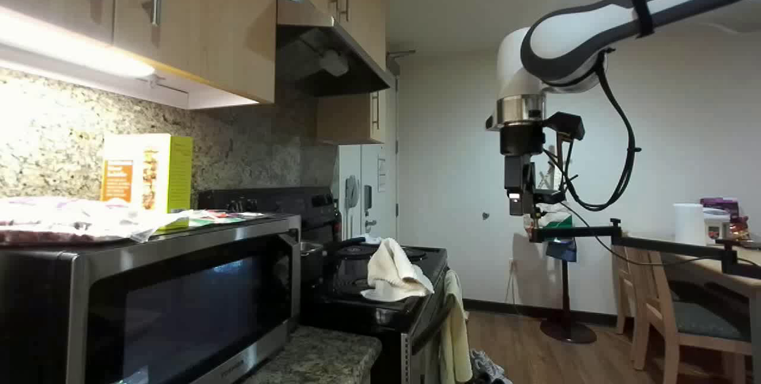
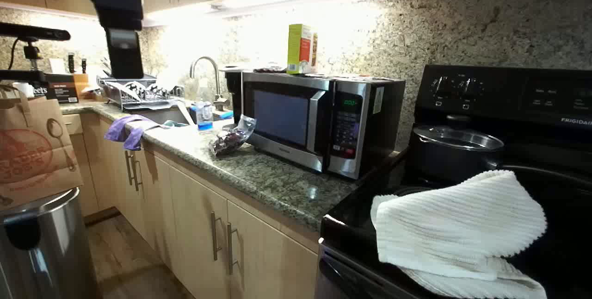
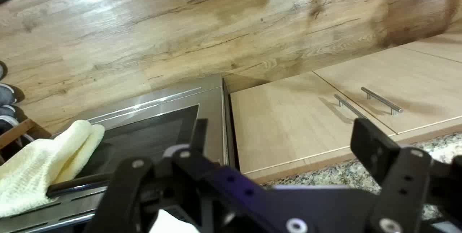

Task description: Pick up the white towel and hang it next to the other towel

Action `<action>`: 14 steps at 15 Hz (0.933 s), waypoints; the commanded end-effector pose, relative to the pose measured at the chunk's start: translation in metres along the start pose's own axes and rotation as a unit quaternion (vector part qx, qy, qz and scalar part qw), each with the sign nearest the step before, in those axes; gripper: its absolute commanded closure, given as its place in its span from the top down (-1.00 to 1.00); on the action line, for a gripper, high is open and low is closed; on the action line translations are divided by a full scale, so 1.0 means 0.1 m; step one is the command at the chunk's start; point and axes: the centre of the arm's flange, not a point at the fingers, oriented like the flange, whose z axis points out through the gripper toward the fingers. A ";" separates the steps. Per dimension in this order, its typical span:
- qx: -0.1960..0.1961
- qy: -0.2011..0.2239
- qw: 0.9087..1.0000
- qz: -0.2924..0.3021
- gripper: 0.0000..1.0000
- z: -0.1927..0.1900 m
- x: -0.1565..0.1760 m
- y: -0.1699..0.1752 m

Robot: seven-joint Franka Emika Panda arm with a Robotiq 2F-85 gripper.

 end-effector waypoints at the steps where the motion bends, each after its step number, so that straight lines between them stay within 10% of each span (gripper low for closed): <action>1: 0.000 0.000 1.000 0.000 1.00 0.00 0.00 0.00; 14: -0.009 0.076 0.993 0.088 1.00 0.14 0.80 0.33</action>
